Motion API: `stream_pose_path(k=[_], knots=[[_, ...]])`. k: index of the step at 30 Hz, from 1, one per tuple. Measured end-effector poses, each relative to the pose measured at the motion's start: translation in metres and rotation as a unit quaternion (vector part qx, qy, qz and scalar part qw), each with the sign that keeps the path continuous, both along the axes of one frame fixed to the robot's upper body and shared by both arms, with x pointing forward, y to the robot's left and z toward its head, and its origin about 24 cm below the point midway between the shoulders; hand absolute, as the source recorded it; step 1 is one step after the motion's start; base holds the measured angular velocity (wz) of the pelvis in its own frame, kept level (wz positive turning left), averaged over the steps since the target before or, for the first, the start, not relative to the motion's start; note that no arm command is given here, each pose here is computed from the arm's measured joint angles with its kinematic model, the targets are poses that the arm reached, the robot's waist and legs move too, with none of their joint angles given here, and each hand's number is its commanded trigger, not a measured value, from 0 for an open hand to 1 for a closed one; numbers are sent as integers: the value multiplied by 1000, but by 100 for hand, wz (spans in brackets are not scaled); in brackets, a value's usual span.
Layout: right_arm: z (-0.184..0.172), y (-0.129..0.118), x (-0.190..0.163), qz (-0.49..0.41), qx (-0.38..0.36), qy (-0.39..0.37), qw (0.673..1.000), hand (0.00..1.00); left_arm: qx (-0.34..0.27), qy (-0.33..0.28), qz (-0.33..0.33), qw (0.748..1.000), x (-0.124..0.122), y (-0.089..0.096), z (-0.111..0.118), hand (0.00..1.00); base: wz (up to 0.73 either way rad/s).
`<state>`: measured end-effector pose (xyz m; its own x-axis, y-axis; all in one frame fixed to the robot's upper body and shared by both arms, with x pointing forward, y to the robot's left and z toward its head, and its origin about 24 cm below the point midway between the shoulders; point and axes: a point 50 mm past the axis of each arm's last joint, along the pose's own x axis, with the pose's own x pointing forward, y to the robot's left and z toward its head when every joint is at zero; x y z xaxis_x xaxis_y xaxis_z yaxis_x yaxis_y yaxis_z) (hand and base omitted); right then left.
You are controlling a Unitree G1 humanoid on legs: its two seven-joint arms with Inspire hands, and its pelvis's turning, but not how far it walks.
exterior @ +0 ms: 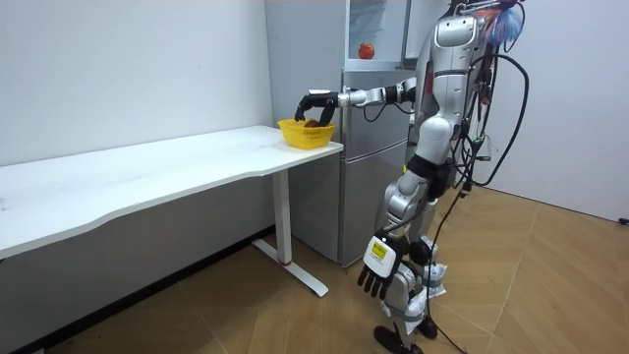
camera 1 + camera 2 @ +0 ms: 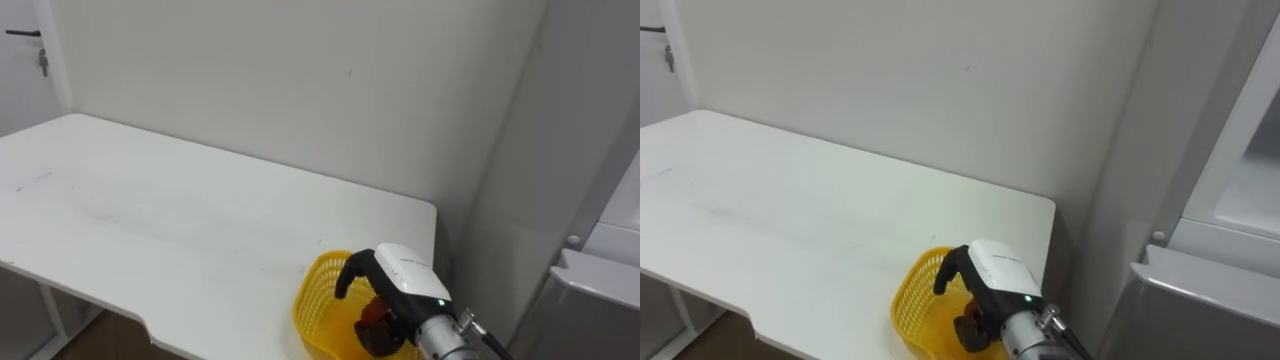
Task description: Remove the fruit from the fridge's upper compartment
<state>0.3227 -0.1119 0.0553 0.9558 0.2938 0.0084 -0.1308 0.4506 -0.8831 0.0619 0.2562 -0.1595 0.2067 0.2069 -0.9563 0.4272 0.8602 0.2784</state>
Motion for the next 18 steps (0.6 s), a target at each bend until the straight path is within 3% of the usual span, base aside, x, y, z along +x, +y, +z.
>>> stream_pose_path(k=[18], knots=[[1,0,1,0,4,-1,1000,0,2,-2,0,1000,2,0,0,0,0]])
